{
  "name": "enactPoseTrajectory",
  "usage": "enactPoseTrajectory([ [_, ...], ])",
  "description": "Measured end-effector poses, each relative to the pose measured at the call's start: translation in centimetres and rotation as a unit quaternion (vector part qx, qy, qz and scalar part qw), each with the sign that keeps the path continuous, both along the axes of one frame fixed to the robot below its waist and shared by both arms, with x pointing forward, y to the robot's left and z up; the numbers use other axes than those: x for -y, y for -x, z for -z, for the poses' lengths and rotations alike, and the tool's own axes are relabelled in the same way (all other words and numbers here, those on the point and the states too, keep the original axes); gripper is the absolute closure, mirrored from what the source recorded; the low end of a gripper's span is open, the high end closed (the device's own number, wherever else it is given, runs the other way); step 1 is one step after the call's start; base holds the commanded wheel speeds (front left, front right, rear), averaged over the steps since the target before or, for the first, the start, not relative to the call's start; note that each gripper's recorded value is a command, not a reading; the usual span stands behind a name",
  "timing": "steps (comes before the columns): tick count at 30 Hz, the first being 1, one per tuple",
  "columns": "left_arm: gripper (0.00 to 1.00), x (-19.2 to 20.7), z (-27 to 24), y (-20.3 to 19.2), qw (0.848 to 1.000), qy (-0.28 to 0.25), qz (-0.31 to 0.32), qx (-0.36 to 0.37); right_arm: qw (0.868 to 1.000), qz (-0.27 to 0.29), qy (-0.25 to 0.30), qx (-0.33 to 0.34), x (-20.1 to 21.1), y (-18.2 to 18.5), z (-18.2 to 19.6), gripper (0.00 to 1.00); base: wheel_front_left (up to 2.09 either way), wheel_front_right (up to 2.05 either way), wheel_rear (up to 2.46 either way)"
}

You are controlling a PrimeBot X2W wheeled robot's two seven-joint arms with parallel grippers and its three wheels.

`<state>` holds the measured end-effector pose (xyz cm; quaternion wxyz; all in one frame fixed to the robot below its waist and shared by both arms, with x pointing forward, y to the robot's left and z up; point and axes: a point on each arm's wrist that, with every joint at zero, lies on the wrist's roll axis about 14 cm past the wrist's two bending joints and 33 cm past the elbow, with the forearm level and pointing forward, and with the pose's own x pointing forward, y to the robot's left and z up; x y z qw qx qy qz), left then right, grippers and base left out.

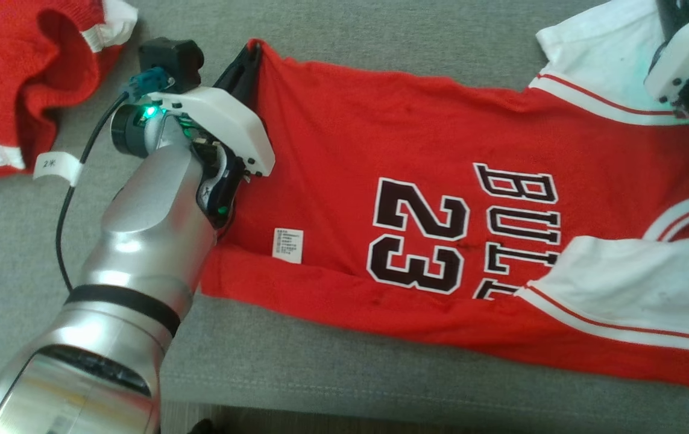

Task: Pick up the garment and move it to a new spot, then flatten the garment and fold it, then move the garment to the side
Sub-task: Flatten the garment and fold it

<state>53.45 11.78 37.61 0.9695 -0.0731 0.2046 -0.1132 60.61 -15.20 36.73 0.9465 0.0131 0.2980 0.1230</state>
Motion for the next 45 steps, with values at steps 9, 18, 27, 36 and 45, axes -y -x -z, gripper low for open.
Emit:
enactPoseTrajectory([
  [9, 1.00, -0.6, -2.3, -0.4, 0.999, 0.006, -0.011, 0.030, 0.993, -0.023, -0.039, 0.111, -0.7, 0.2, -6.7, 1.00, 0.00, 0.00, 0.00],
  [18, 1.00, -1.5, -3.5, 2.0, 0.998, 0.023, -0.022, 0.046, 0.987, -0.013, -0.072, 0.145, 1.8, 4.7, -9.3, 1.00, 0.00, 0.00, 0.00],
  [27, 1.00, -2.1, -4.9, 3.6, 0.997, 0.037, -0.032, 0.064, 0.978, -0.012, -0.124, 0.168, 2.1, 8.9, -11.3, 1.00, 0.00, 0.00, 0.00],
  [36, 1.00, -1.6, -5.3, 6.8, 0.994, 0.089, -0.045, 0.041, 0.971, 0.010, -0.182, 0.155, 2.5, 13.8, -11.4, 1.00, 0.00, 0.00, 0.00],
  [45, 1.00, -2.5, -2.9, 11.2, 0.992, 0.104, -0.073, -0.014, 0.972, 0.057, -0.214, 0.081, 3.0, 20.0, -6.9, 1.00, 0.00, 0.00, 0.00],
])
